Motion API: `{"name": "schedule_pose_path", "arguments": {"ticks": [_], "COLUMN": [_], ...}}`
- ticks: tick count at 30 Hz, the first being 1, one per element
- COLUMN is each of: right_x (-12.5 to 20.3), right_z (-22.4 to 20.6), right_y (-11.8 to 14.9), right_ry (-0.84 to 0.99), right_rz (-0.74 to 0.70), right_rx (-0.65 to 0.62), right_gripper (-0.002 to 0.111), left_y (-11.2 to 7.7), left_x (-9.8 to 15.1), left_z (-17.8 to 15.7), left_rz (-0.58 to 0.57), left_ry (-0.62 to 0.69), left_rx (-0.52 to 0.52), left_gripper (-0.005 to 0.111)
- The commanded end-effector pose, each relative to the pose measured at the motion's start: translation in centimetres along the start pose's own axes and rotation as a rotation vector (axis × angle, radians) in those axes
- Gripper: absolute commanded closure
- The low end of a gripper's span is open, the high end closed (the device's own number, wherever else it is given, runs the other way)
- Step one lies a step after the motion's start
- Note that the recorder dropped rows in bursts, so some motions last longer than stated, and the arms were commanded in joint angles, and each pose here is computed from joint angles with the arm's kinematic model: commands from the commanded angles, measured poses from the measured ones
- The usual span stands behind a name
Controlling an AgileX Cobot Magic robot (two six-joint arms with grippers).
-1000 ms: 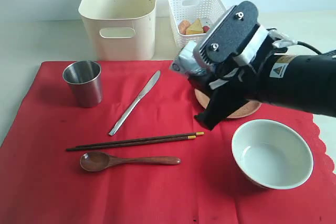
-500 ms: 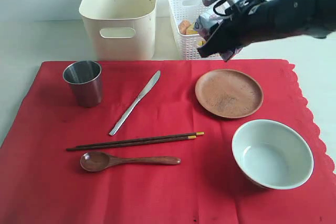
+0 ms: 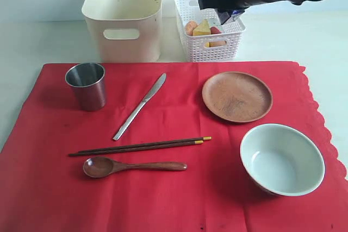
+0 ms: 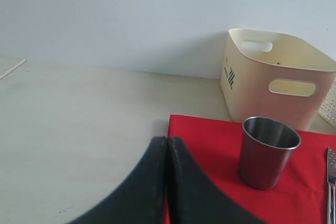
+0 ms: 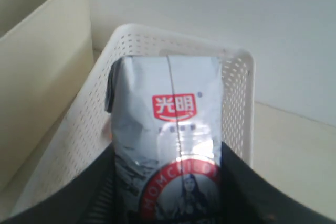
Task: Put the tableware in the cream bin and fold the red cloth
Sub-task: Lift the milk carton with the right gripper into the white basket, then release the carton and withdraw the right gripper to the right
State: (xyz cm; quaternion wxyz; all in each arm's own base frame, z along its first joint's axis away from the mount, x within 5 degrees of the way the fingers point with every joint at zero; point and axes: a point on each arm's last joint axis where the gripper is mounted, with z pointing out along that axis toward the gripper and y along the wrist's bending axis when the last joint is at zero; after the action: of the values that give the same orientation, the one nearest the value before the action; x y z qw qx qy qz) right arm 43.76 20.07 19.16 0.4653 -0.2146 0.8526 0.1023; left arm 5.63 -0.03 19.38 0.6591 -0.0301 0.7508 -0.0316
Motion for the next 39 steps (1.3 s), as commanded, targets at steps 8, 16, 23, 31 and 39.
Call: {"name": "schedule_pose_path", "arguments": {"ticks": [8, 16, 23, 31, 39], "right_x": [0.9, 1.0, 0.5, -3.9, -6.0], "right_z": [4.1, 4.2, 2.9, -2.7, -8.4], "right_y": [-0.6, -0.6, 0.1, 0.6, 0.3], "right_ry": [-0.08, -0.078, 0.021, 0.035, 0.154], "right_rz": [0.187, 0.171, 0.174, 0.053, -0.024], "right_rx": [0.061, 0.063, -0.017, -0.087, -0.056], "right_gripper": [0.081, 0.034, 0.025, 0.038, 0.08], "left_y": [0.0, 0.0, 0.0, 0.0, 0.0], "left_x": [-0.1, -0.1, -0.1, -0.1, -0.1], "left_z": [-0.1, -0.1, -0.1, -0.1, -0.1], "left_rz": [-0.005, -0.005, -0.005, -0.005, -0.005], "left_ry": [-0.01, -0.01, -0.01, -0.01, -0.01], "left_rx": [0.001, 0.001, 0.001, 0.001, 0.001], "left_gripper": [0.104, 0.104, 0.104, 0.104, 0.104]}}
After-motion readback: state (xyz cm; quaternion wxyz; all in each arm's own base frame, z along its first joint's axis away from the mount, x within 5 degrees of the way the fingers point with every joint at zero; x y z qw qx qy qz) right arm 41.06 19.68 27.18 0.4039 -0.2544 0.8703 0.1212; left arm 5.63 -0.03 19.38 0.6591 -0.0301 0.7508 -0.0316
